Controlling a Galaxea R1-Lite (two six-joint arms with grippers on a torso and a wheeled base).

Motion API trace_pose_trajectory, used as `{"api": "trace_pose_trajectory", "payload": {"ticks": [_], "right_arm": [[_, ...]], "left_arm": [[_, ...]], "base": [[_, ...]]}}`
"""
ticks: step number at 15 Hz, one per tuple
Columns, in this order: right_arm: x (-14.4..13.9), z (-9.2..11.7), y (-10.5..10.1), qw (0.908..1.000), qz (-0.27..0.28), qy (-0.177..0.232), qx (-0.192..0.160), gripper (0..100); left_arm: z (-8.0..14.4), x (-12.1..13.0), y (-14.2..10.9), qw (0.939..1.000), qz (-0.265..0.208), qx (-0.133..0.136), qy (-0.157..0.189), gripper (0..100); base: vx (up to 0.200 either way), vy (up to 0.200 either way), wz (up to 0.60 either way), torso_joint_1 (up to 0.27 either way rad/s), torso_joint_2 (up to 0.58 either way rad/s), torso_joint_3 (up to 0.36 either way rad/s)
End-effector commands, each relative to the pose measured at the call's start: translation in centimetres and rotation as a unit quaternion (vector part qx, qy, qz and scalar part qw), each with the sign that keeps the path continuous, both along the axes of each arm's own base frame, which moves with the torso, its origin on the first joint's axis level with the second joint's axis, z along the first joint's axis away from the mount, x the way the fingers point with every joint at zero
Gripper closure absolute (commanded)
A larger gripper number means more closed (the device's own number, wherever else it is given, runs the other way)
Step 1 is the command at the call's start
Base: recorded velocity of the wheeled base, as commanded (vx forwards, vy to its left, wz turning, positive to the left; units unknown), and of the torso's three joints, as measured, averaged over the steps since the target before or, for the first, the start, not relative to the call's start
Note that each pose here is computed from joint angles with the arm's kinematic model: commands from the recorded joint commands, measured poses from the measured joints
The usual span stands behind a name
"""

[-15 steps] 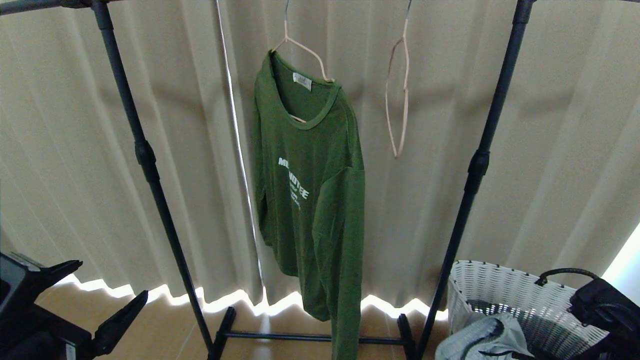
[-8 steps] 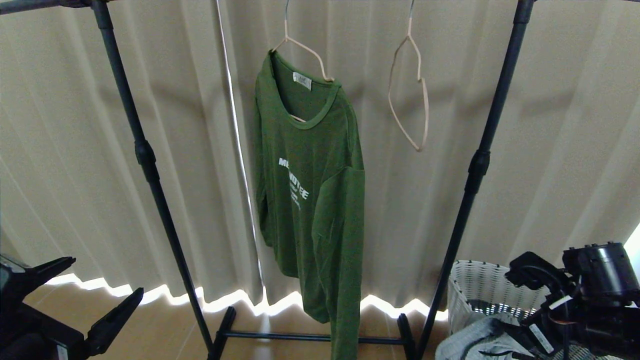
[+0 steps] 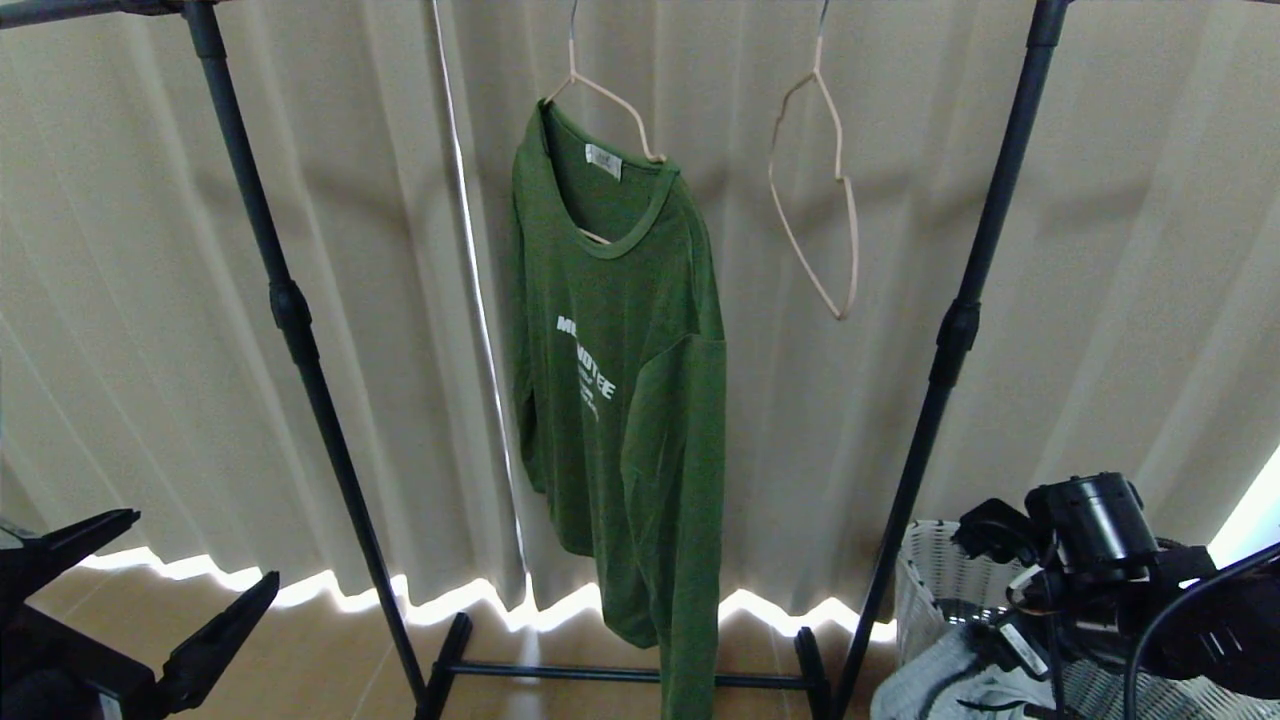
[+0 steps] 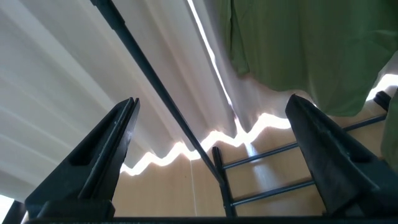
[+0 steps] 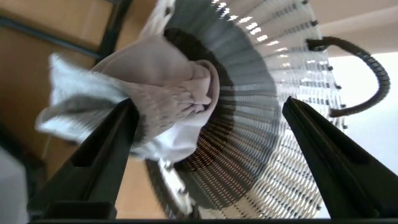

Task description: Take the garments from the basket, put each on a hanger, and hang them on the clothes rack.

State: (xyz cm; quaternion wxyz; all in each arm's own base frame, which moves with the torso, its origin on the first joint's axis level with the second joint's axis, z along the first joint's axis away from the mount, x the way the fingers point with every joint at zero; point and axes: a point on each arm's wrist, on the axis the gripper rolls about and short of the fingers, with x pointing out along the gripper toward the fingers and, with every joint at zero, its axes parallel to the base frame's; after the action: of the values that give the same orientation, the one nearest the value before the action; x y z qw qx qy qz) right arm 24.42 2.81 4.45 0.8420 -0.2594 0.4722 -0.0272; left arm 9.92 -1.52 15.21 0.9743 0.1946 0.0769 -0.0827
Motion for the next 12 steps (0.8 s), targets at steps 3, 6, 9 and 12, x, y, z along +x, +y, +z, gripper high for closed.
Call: {"api": "trace_pose_trajectory", "payload": {"ticks": [3, 6, 9, 12], "right_arm": [[0.5, -1.6, 0.0, 0.9998, -0.008, 0.015, -0.013, 0], [0.5, -1.3, 0.0, 0.9999, -0.008, 0.01, -0.011, 100], [-0.1, -0.3, -0.1, 0.9999, -0.007, -0.009, -0.007, 100], [-2.7, 4.2, 0.4, 0.9954, 0.014, -0.094, 0.011, 100]], "left_arm": [[0.1, -0.1, 0.0, 1.0, 0.0, 0.0, -0.003, 0], [0.1, -0.1, 0.0, 1.0, 0.0, 0.0, -0.004, 0], [0.1, -0.1, 0.0, 1.0, 0.0, 0.0, -0.004, 0], [0.0, -0.1, 0.0, 1.0, 0.0, 0.0, -0.003, 0]], "base": [[0.0, 0.0, 0.0, 0.0, 0.0, 0.0], [0.0, 0.0, 0.0, 0.0, 0.0, 0.0], [0.0, 0.0, 0.0, 0.0, 0.0, 0.0], [0.0, 0.0, 0.0, 0.0, 0.0, 0.0]]}}
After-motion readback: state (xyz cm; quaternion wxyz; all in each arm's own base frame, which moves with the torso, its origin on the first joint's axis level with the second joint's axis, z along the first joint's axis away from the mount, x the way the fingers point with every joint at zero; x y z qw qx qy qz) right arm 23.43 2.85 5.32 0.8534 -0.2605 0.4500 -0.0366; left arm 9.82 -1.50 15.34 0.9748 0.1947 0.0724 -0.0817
